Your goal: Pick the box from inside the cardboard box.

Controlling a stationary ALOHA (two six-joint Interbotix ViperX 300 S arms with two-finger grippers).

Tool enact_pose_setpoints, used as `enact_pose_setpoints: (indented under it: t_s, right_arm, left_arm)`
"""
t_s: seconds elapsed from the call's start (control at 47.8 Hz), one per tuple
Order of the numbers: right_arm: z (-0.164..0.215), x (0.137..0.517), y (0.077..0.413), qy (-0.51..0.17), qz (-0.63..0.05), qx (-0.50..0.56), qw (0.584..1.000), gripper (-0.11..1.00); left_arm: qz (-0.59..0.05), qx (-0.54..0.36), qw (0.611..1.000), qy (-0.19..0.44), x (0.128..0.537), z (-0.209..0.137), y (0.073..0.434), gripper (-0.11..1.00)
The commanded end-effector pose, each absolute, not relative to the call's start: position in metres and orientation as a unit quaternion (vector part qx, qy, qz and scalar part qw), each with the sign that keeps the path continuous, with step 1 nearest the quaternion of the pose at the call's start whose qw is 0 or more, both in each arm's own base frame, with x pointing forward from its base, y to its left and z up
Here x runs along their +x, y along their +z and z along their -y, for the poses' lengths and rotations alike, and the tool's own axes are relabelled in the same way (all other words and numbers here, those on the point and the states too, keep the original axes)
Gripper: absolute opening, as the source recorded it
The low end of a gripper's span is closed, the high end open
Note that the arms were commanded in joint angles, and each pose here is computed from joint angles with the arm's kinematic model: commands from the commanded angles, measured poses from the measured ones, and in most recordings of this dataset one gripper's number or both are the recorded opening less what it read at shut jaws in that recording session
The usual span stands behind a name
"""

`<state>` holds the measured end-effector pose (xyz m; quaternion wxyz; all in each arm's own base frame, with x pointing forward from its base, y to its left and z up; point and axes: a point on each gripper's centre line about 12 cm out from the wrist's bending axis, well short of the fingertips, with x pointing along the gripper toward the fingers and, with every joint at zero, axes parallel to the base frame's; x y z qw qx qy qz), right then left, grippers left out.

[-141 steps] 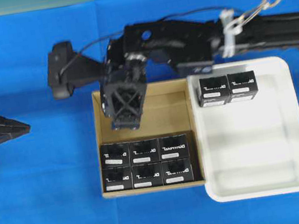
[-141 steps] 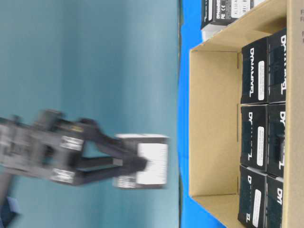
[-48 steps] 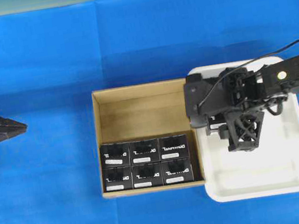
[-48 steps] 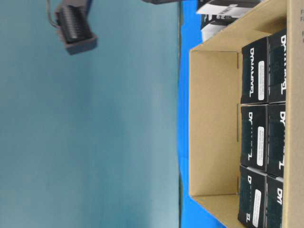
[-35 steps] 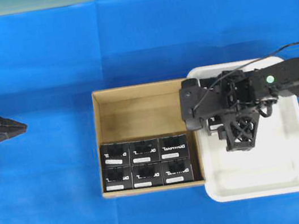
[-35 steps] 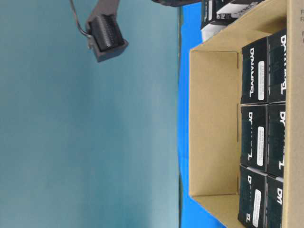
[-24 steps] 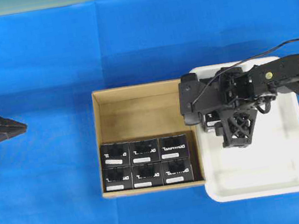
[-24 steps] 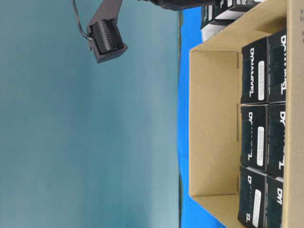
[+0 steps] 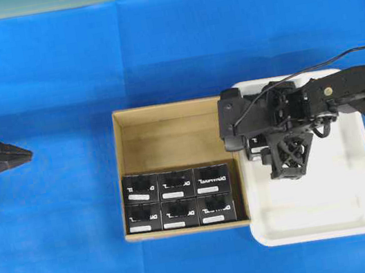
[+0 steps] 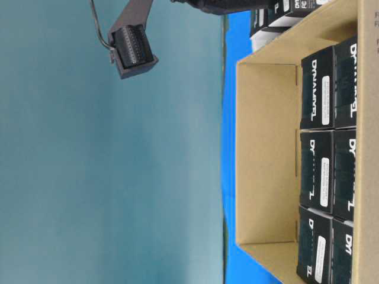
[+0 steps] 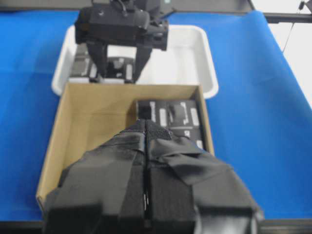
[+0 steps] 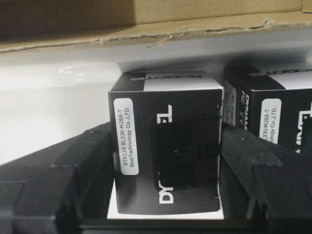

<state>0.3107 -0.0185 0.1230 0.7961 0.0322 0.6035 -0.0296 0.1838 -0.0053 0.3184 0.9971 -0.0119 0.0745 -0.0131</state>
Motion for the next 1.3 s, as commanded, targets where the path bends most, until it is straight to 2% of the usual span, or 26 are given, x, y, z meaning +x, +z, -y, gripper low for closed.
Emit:
enact_pose_setpoints:
  t_s: [0.0,0.105,0.272,0.628,0.858,1.13,1.277]
  right_arm:
    - [0.019,0.315,0.124,-0.031,-0.597,0.033,0.801,0.62]
    - [0.019,0.315,0.125,-0.032,-0.597,0.035,0.801,0.62]
    - [0.019,0.316,0.125,-0.033,-0.594,0.036,0.803,0.83]
    - [0.020,0.320,0.134,-0.031,-0.587,0.034,0.808,0.83]
    - [0.020,0.328,0.177,-0.033,-0.559,0.038,0.828,0.83]
    - [0.020,0.327,0.238,-0.039,-0.487,0.047,0.871,0.84]
    - [0.022,0.322,0.257,-0.041,-0.452,0.053,0.890,0.87]
  left_arm:
    - [-0.061,-0.011,0.998,-0.014,0.185,0.006,0.330,-0.06]
    - [-0.061,-0.011,0.998,-0.014,0.185,0.006,0.330,-0.06]
    - [-0.057,-0.011,0.998,-0.014,0.184,0.006,0.332,-0.06]
    - [-0.058,-0.011,0.998,-0.014,0.185,0.006,0.332,-0.06]
    - [-0.058,-0.011,0.998,-0.014,0.185,0.006,0.332,-0.06]
    - [-0.059,-0.010,0.998,-0.015,0.185,0.006,0.332,-0.07]
    - [-0.066,-0.010,0.998,-0.014,0.185,0.006,0.330,-0.07]
